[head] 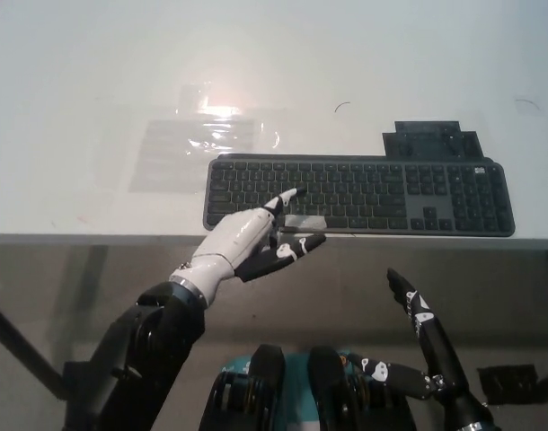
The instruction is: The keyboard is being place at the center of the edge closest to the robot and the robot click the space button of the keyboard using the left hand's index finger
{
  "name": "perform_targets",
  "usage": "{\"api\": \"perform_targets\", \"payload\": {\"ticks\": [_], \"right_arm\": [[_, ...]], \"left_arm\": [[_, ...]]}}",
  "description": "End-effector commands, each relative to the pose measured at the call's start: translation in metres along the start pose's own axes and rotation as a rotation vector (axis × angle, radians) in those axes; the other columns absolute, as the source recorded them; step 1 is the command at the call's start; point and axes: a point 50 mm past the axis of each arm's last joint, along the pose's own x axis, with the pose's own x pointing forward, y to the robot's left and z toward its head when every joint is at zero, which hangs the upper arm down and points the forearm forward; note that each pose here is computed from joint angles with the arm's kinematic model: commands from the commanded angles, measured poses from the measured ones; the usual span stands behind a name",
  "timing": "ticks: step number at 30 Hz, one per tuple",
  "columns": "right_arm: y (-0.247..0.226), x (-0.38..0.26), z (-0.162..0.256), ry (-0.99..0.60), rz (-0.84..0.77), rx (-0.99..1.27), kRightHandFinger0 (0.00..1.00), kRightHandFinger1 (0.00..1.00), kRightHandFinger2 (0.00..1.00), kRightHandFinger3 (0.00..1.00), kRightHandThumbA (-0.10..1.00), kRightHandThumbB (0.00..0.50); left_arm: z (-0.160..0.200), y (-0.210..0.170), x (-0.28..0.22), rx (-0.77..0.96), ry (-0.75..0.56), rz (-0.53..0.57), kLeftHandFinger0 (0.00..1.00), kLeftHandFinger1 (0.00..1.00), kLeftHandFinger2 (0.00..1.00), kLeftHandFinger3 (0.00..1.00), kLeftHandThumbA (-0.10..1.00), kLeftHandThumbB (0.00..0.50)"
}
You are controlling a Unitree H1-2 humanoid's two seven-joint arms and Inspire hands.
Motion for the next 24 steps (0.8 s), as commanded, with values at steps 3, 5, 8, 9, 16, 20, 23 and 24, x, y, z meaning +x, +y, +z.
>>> {"api": "perform_targets", "payload": {"ticks": [3,5,8,9,16,20,23,24], "right_arm": [[-0.002,0.009,0.015,-0.102,0.004,-0.017,1.0,1.0,1.0,1.0,1.0,0.399],[-0.001,0.009,0.015,-0.1,0.003,-0.016,1.0,1.0,1.0,1.0,1.0,0.402],[-0.001,0.008,0.015,-0.1,0.006,-0.016,1.0,1.0,1.0,1.0,1.0,0.401],[-0.001,0.009,0.015,-0.101,0.006,-0.019,1.0,1.0,1.0,1.0,1.0,0.399],[-0.001,0.011,0.016,-0.105,0.007,-0.02,1.0,1.0,1.0,1.0,1.0,0.397],[-0.001,0.012,0.016,-0.106,0.012,-0.022,1.0,1.0,1.0,1.0,1.0,0.393],[-0.001,0.012,0.016,-0.108,0.012,-0.025,1.0,1.0,1.0,1.0,1.0,0.404],[-0.001,0.013,0.017,-0.108,0.012,-0.026,1.0,1.0,1.0,1.0,1.0,0.406]], "left_arm": [[0.007,-0.008,0.001,0.041,-0.021,0.017,0.0,0.11,0.26,1.0,1.0,0.397],[0.004,-0.012,0.0,0.042,-0.014,0.008,0.0,0.17,0.3,1.0,1.0,0.393],[-0.001,-0.016,0.001,0.049,0.003,-0.009,0.02,0.23,0.35,1.0,1.0,0.39],[-0.002,-0.017,0.001,0.053,0.009,-0.014,0.03,0.25,0.37,1.0,1.0,0.391],[-0.024,-0.023,0.01,0.069,0.067,-0.047,0.1,0.29,0.39,1.0,1.0,0.354],[-0.039,-0.025,0.014,0.083,0.101,-0.06,0.1,0.27,0.34,1.0,1.0,0.356],[-0.047,-0.024,0.017,0.085,0.118,-0.06,0.1,0.3,0.38,1.0,1.0,0.35],[-0.051,-0.022,0.019,0.087,0.125,-0.058,0.12,0.32,0.4,1.0,1.0,0.349]]}}
